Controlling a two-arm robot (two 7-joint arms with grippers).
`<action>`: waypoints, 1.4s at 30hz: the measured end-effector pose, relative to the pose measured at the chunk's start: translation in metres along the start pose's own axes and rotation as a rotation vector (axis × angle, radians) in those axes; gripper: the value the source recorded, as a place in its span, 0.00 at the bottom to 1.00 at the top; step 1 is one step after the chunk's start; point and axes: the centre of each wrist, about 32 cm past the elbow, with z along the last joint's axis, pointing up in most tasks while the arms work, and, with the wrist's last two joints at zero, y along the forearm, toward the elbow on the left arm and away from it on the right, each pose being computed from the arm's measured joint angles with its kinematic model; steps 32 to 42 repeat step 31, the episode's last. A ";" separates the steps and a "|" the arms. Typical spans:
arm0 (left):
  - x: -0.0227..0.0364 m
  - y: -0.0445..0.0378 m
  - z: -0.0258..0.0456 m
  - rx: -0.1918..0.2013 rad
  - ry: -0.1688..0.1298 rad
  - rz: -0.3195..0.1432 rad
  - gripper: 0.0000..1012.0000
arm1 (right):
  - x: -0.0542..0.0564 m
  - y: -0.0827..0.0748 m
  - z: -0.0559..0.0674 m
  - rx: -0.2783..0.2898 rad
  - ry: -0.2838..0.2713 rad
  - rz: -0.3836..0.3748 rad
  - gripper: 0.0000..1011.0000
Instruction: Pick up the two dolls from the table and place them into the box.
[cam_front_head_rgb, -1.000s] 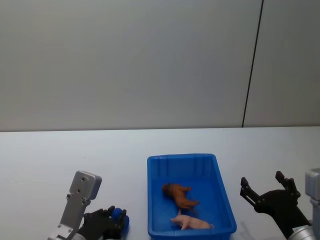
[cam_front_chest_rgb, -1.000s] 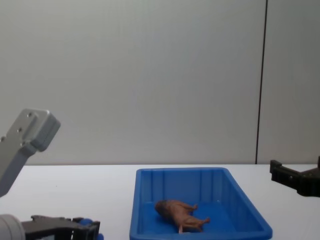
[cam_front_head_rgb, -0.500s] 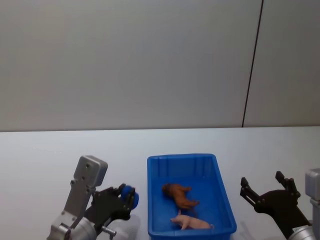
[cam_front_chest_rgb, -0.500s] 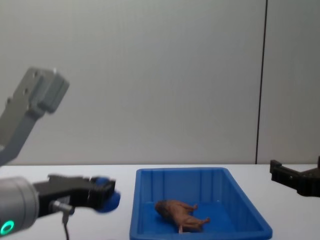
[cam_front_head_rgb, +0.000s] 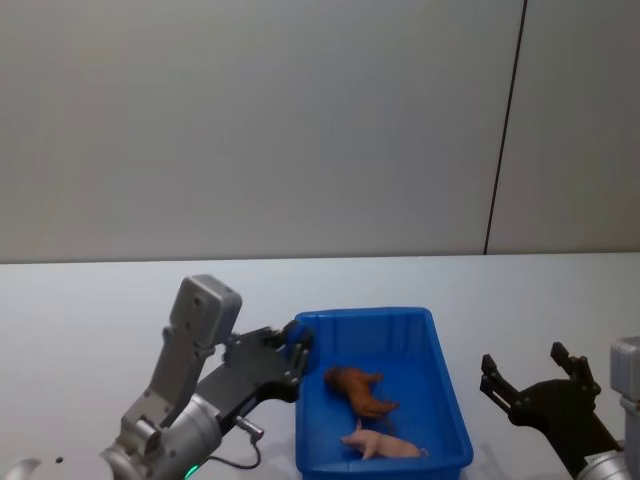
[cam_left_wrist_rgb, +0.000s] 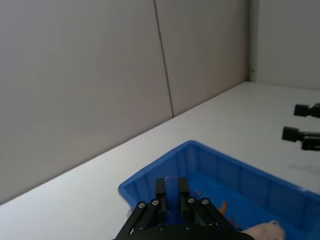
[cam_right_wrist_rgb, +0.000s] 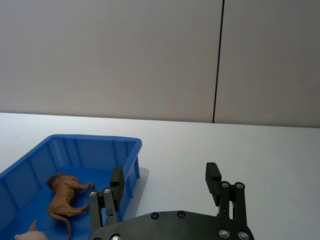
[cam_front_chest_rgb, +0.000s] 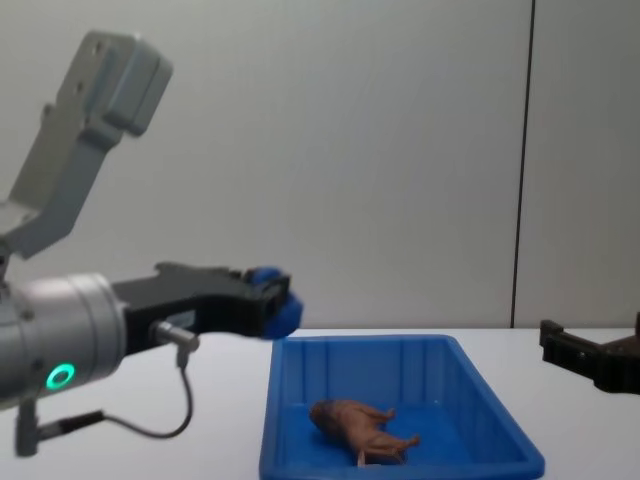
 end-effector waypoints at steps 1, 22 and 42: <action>0.0000 0.0000 0.0000 0.000 0.000 0.000 0.14 | 0.000 0.000 0.000 0.000 0.000 0.000 0.99; -0.0105 -0.0278 0.0131 -0.149 0.037 -0.226 0.78 | 0.000 0.000 0.000 0.000 0.000 0.000 0.99; -0.0123 -0.0321 0.0150 -0.170 0.043 -0.258 0.99 | 0.000 0.000 0.000 0.000 0.000 0.000 0.99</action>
